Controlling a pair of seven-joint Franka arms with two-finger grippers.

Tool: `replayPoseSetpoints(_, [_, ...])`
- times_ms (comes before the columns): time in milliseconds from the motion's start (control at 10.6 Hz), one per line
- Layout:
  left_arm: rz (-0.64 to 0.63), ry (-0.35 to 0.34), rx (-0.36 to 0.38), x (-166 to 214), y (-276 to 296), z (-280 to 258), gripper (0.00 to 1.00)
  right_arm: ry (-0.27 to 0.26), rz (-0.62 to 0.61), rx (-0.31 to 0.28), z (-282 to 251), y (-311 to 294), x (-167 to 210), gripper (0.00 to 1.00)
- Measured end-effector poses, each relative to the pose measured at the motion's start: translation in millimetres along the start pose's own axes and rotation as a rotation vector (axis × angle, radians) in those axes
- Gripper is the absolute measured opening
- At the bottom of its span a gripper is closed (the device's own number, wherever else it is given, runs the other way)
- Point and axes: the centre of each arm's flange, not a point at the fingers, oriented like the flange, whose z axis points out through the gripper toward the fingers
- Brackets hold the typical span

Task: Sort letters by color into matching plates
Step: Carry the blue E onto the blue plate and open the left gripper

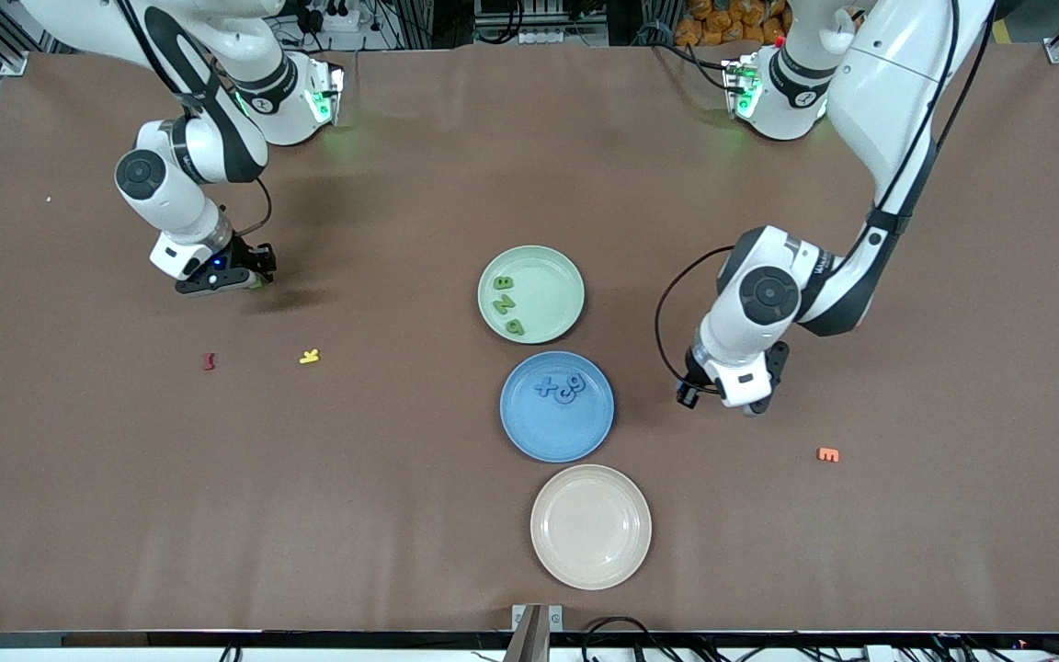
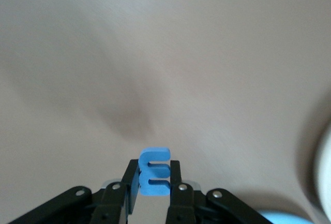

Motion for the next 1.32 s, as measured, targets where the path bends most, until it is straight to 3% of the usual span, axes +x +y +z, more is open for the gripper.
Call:
replayPoseSetpoints(472, [0.120,-0.075,-0.124,-95,39,-41,0.28,-0.002,0.008,0.000,2,3,-1,0.56])
replayPoseSetpoints(661, [0.171,-0.102,-0.144,-140,45,-32,0.28,0.000,0.007,0.001,3,3,-1,0.44])
replayPoseSetpoints(945, [0.197,-0.127,-0.203,-166,52,-28,0.28,0.002,0.007,0.001,4,2,-1,0.37])
replayPoseSetpoints(1039, [0.197,-0.127,-0.205,-166,52,-27,0.28,0.003,0.007,0.001,4,2,-1,0.26])
replayPoseSetpoints(1134, [0.195,-0.123,-0.213,-162,55,-28,0.33,0.004,0.007,0.000,4,2,-1,0.26])
replayPoseSetpoints(1323, [0.191,-0.116,-0.229,-155,61,-33,0.60,0.007,0.009,0.000,4,3,-1,0.26])
